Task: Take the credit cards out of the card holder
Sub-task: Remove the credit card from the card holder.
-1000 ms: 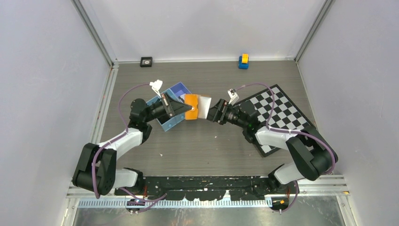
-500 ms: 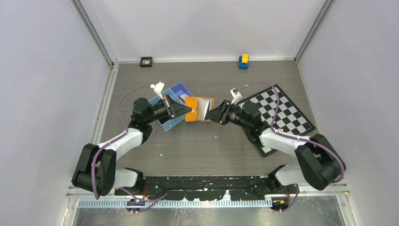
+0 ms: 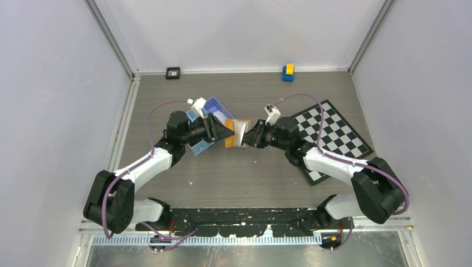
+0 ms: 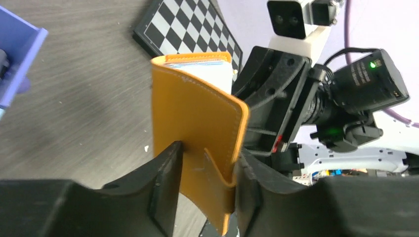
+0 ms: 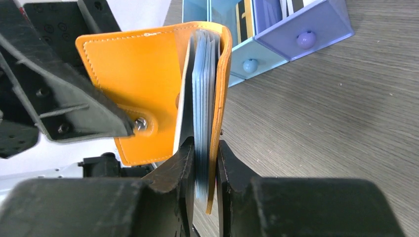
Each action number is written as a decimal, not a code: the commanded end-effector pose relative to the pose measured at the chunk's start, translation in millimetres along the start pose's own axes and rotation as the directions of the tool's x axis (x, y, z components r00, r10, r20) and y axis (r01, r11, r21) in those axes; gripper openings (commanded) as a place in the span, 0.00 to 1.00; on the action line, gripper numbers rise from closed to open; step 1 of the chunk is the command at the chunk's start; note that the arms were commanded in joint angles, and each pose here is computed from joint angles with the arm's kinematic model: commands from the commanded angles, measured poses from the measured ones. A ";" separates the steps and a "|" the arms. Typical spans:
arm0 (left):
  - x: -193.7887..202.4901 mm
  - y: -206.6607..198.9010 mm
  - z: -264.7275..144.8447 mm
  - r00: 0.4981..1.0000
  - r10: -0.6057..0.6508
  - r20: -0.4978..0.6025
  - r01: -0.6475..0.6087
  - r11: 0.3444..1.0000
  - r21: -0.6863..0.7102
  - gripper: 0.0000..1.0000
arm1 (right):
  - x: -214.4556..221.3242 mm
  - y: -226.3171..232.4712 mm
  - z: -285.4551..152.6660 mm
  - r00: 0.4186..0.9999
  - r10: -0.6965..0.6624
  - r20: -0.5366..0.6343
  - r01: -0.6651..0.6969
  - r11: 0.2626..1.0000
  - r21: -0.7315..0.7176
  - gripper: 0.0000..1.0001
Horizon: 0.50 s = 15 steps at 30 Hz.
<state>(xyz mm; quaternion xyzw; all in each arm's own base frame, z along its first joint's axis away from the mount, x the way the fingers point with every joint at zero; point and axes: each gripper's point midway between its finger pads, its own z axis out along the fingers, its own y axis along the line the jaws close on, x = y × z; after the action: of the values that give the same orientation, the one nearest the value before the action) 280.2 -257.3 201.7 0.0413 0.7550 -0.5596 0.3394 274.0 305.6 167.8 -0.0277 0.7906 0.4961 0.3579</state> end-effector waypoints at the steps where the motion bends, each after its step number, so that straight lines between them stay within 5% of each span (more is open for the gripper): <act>1: 6.5 2.2 4.5 0.993 0.110 -0.038 -0.114 0.988 -0.104 0.51 | -7.6 20.8 7.4 0.993 -0.113 0.017 0.113 0.994 0.008 0.01; 5: 10.8 8.0 9.3 0.993 0.103 -0.062 -0.111 0.985 -0.129 0.69 | -6.4 19.0 7.7 0.987 -0.157 0.019 0.156 0.986 0.067 0.00; 15: 27.4 31.7 18.7 0.976 0.152 -0.155 -0.193 0.935 -0.298 0.83 | 3.4 19.9 14.5 0.980 -0.199 -0.023 0.201 0.974 0.104 0.00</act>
<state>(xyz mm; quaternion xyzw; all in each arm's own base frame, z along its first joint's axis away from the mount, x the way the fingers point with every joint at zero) 272.9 -274.9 160.5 0.0797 0.8317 -0.4457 0.3213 261.1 316.1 149.7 -0.0743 0.8331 0.4097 0.3642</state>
